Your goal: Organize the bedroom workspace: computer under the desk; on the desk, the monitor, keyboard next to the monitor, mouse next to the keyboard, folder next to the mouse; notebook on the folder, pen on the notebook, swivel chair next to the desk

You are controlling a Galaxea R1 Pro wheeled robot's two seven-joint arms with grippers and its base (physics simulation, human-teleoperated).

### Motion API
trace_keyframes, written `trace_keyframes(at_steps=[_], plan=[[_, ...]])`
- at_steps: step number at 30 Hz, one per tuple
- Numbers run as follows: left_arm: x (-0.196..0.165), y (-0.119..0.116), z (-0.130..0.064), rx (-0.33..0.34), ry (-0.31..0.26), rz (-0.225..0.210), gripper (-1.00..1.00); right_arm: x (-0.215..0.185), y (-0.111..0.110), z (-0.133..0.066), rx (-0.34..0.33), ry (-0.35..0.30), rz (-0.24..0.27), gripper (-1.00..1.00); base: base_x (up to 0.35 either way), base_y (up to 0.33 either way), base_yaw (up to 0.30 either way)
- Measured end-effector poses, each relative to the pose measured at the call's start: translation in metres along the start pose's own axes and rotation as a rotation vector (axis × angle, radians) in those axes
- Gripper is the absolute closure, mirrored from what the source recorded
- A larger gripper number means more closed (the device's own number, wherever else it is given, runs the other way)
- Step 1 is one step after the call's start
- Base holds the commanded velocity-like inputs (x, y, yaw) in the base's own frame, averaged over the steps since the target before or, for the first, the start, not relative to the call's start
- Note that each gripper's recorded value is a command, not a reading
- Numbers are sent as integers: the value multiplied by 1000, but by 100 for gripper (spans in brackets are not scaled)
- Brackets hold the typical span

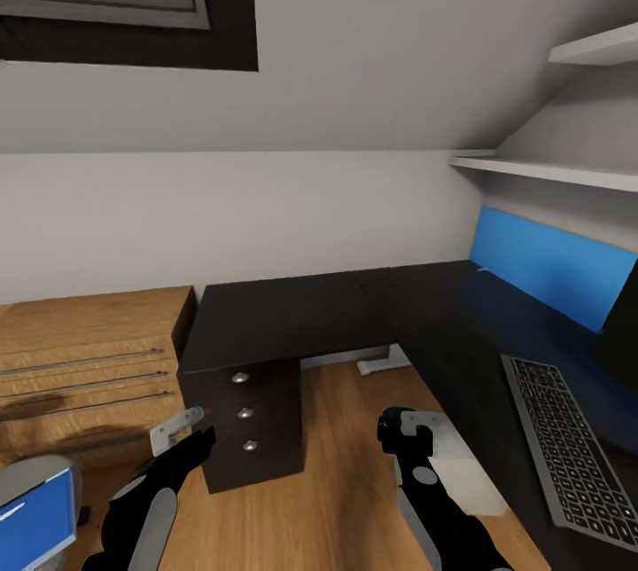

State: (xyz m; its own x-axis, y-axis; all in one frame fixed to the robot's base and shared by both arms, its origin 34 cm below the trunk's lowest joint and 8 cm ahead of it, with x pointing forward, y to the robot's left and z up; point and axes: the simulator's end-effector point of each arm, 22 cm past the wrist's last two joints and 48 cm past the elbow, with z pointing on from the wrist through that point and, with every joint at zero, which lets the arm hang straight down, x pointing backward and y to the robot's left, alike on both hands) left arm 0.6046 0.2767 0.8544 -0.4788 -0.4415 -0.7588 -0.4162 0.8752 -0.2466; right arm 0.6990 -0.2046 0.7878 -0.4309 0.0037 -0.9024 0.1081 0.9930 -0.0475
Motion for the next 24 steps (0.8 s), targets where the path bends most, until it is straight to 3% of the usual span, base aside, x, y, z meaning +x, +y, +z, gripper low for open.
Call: trace_keyframes(at_steps=[9,18,24], plan=[[1,-2,0,4,1,4,-100,1,1,0,-1,0,-2,100,25,0,276],[1,-4,0,7,0,5,-100,0,0,0,-1,0,-2,100,244,0,277],[1,-4,-1,8,3,6,-100,-1,0,-1,-1,0,-2,100,58,0,277]])
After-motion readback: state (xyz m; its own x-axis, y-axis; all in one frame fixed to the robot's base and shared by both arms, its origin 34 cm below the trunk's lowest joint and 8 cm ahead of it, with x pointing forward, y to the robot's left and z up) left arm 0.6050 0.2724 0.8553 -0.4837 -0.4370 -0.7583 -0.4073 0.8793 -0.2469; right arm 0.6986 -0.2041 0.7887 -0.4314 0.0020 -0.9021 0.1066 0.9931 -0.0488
